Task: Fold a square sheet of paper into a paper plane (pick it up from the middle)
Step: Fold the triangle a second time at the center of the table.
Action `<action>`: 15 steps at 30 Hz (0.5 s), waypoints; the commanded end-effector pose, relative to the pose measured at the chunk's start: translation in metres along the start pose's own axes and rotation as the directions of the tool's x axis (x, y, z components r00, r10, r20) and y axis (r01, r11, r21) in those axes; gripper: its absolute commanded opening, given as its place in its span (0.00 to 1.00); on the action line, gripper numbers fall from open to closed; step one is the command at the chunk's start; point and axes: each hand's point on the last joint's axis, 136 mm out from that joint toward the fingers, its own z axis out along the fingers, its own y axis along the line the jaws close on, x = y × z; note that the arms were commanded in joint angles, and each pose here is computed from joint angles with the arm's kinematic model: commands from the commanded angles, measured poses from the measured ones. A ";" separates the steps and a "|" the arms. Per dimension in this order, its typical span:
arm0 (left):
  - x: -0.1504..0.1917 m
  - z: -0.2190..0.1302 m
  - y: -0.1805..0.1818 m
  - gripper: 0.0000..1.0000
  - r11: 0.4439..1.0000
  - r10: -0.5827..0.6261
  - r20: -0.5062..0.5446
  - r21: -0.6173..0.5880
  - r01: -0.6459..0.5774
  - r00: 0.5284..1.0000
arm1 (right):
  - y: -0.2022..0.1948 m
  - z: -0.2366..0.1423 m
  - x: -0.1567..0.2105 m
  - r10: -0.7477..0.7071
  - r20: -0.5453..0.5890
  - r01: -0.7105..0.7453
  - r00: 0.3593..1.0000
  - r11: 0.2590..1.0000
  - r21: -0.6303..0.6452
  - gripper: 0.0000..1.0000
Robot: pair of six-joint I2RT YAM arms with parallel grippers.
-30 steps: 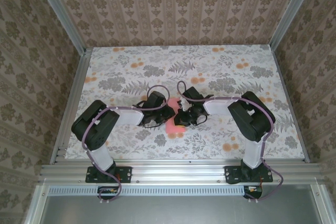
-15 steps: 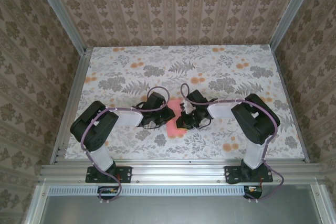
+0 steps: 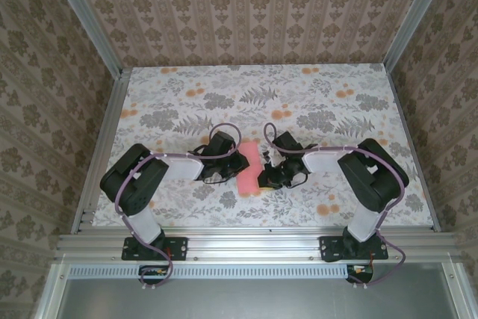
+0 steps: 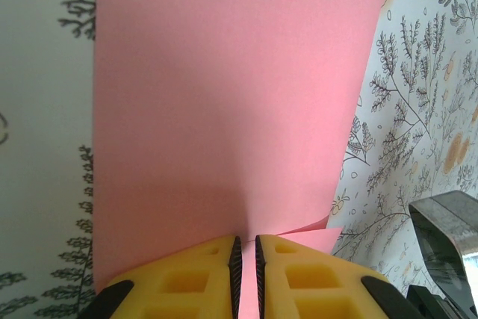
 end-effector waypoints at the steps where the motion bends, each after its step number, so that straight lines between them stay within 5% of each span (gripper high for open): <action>1: 0.003 0.003 0.039 0.17 0.990 -0.043 -0.001 -0.131 0.042 0.999 | -0.047 -0.005 0.041 0.104 -0.085 -0.087 0.991 0.979 0.184 0.13; 8: 0.001 0.000 0.026 0.18 0.992 0.002 -0.009 -0.126 -0.003 1.000 | -0.031 -0.024 0.027 0.031 -0.007 -0.029 0.999 0.984 0.178 0.14; 15: -0.004 -0.019 -0.019 0.23 0.989 0.134 0.011 -0.067 -0.133 0.991 | -0.007 -0.067 -0.019 -0.099 0.258 0.046 0.961 0.978 0.205 0.21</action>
